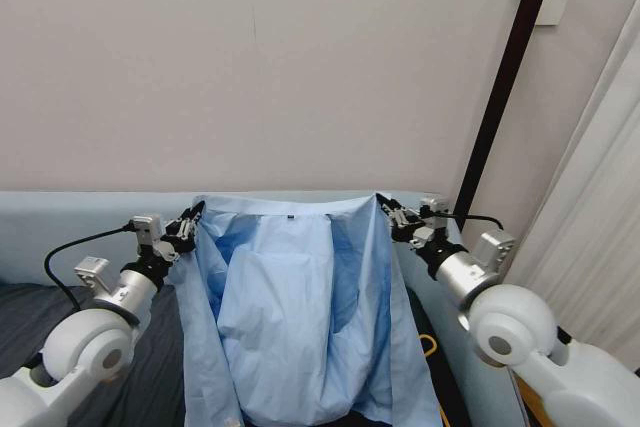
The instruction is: Pick up the clothes from the sofa and hang them on the clothes hanger.
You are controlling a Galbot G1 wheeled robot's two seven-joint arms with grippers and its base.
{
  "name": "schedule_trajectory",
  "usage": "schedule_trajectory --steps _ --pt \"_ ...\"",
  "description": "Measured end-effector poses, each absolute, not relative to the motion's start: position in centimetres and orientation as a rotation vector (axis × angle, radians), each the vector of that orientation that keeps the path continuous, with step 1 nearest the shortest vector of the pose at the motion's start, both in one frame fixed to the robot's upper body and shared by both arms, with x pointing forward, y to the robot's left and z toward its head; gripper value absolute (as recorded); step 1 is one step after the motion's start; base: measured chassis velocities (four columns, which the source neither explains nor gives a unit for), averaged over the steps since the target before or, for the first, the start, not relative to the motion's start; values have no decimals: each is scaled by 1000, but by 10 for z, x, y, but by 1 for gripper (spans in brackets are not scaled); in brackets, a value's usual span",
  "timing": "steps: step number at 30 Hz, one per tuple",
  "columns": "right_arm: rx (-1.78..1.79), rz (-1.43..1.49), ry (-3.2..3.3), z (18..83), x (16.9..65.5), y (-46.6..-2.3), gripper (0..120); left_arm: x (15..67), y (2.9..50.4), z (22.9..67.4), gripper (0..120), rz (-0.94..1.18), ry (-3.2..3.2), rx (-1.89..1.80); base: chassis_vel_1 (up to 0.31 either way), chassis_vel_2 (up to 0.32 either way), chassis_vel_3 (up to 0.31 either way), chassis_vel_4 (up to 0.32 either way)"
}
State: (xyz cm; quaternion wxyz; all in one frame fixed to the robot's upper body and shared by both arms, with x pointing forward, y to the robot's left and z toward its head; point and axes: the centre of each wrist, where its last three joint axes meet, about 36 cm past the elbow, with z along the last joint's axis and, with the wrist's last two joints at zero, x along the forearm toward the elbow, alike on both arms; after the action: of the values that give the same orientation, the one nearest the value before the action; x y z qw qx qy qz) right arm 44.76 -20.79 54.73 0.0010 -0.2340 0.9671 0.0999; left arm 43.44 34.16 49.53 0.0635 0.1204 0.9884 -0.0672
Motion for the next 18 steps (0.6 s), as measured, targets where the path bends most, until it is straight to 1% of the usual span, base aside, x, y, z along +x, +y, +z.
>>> schedule_trajectory --steps 3,6,7,11,12,16,18 --pt "-736 330 3099 512 446 -203 0 439 337 457 0 -219 3030 357 0 0 0 0" --pt "-730 398 3165 474 441 -187 0 441 333 414 0 -230 3081 341 0 0 0 0" --pt "-730 398 3165 474 441 -187 0 441 333 414 0 -230 3081 341 0 0 0 0" --pt "-693 430 3234 424 438 -166 0 444 335 374 0 -223 3124 297 0 0 0 0" --pt "-693 430 3234 424 438 -166 0 444 335 374 0 -223 3124 297 0 0 0 0" --pt "-648 437 3276 387 446 -149 0 452 335 347 0 -225 3144 230 0 0 0 0" --pt "-644 438 3282 381 448 -145 0 452 334 341 0 -222 3149 228 0 0 0 0"
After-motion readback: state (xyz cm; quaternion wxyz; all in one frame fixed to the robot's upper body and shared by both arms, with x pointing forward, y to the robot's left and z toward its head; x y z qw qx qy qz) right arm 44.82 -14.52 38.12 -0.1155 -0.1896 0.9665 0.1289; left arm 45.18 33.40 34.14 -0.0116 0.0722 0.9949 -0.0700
